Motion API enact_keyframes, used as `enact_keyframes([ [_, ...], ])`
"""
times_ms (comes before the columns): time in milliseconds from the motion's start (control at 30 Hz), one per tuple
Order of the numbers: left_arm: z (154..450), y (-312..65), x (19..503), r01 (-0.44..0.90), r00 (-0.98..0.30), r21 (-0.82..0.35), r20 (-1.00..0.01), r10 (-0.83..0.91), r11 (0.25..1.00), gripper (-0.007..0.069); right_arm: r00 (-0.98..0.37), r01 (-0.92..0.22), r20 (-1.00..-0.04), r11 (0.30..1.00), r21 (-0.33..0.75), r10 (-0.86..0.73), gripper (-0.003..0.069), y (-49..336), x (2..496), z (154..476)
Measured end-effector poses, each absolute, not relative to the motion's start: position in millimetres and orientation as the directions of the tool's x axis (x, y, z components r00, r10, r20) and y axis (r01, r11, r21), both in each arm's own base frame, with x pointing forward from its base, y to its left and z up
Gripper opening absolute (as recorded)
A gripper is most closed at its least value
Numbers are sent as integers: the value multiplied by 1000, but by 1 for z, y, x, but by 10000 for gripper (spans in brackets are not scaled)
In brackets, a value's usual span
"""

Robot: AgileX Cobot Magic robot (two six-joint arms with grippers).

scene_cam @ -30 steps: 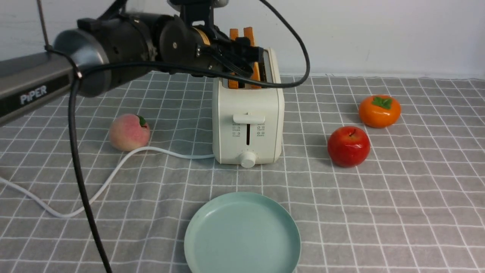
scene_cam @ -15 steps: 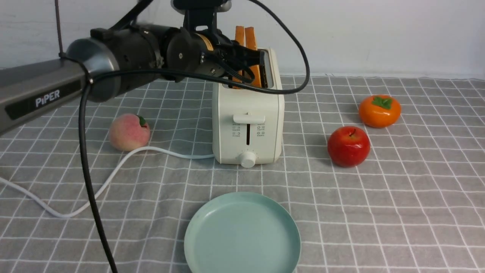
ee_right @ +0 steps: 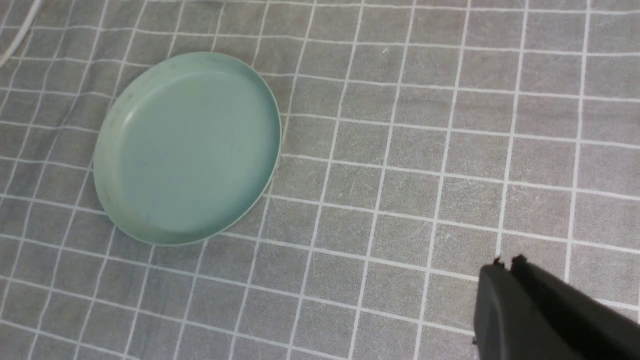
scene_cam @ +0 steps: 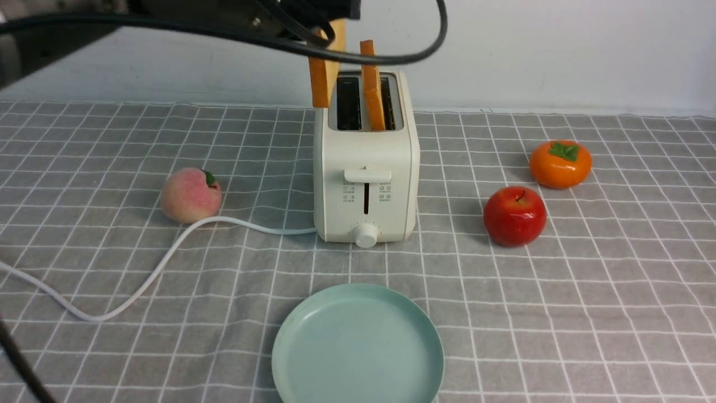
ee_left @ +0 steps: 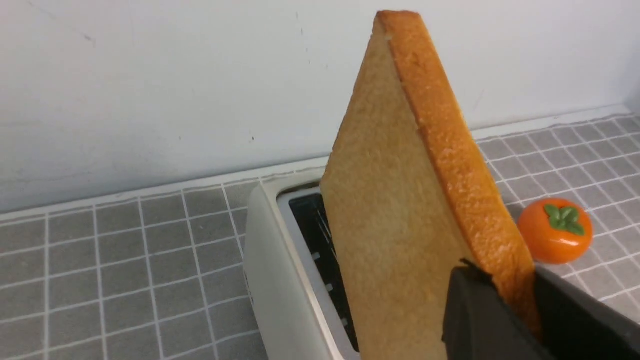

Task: Take toasted bread from bread machine on grey coffee table place on plate.
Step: 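Place the slice of bread on the plate with the left gripper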

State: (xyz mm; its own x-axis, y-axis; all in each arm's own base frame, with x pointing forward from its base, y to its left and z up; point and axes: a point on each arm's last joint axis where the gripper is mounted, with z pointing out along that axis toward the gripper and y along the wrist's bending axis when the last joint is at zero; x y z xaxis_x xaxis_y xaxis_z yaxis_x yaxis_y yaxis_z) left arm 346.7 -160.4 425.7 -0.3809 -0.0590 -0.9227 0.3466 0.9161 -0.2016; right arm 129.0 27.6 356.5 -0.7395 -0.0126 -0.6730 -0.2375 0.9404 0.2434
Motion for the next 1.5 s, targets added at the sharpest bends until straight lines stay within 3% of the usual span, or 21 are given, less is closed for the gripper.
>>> enact_keyframes([
  [133, 464, -142, 307, 354, -355, -212, -931, -79, 911, 79, -736, -238, -677, 941, 240, -13, 18, 27, 129, 357],
  [333, 479, -128, 269, 347, -448, -241, -892, -66, 907, 79, -728, -238, -686, 942, 238, -11, 20, 27, 130, 357],
  [433, 456, -128, 257, 342, -571, -288, -819, -46, 895, 79, -727, -239, -686, 939, 247, -5, 20, 28, 130, 358],
  [533, 409, -134, 249, 338, -689, -374, -723, -44, 864, 79, -727, -241, -687, 937, 255, 0, 20, 29, 130, 358],
  [767, 308, -146, 234, 267, -834, -581, -539, -118, 769, 79, -727, -243, -687, 934, 263, 5, 22, 29, 130, 358],
  [1133, 248, -155, 242, 166, -864, -716, -437, -251, 678, 79, -722, -241, -692, 934, 263, 8, 22, 29, 131, 359],
  [1300, 222, -160, 252, 93, -896, -714, -364, -254, 694, 79, -718, -242, -696, 932, 269, 14, 22, 30, 131, 359],
  [1500, 204, -161, 256, 84, -913, -679, -346, -217, 730, 101, -717, -248, -696, 923, 296, 31, 30, 32, 131, 361],
])
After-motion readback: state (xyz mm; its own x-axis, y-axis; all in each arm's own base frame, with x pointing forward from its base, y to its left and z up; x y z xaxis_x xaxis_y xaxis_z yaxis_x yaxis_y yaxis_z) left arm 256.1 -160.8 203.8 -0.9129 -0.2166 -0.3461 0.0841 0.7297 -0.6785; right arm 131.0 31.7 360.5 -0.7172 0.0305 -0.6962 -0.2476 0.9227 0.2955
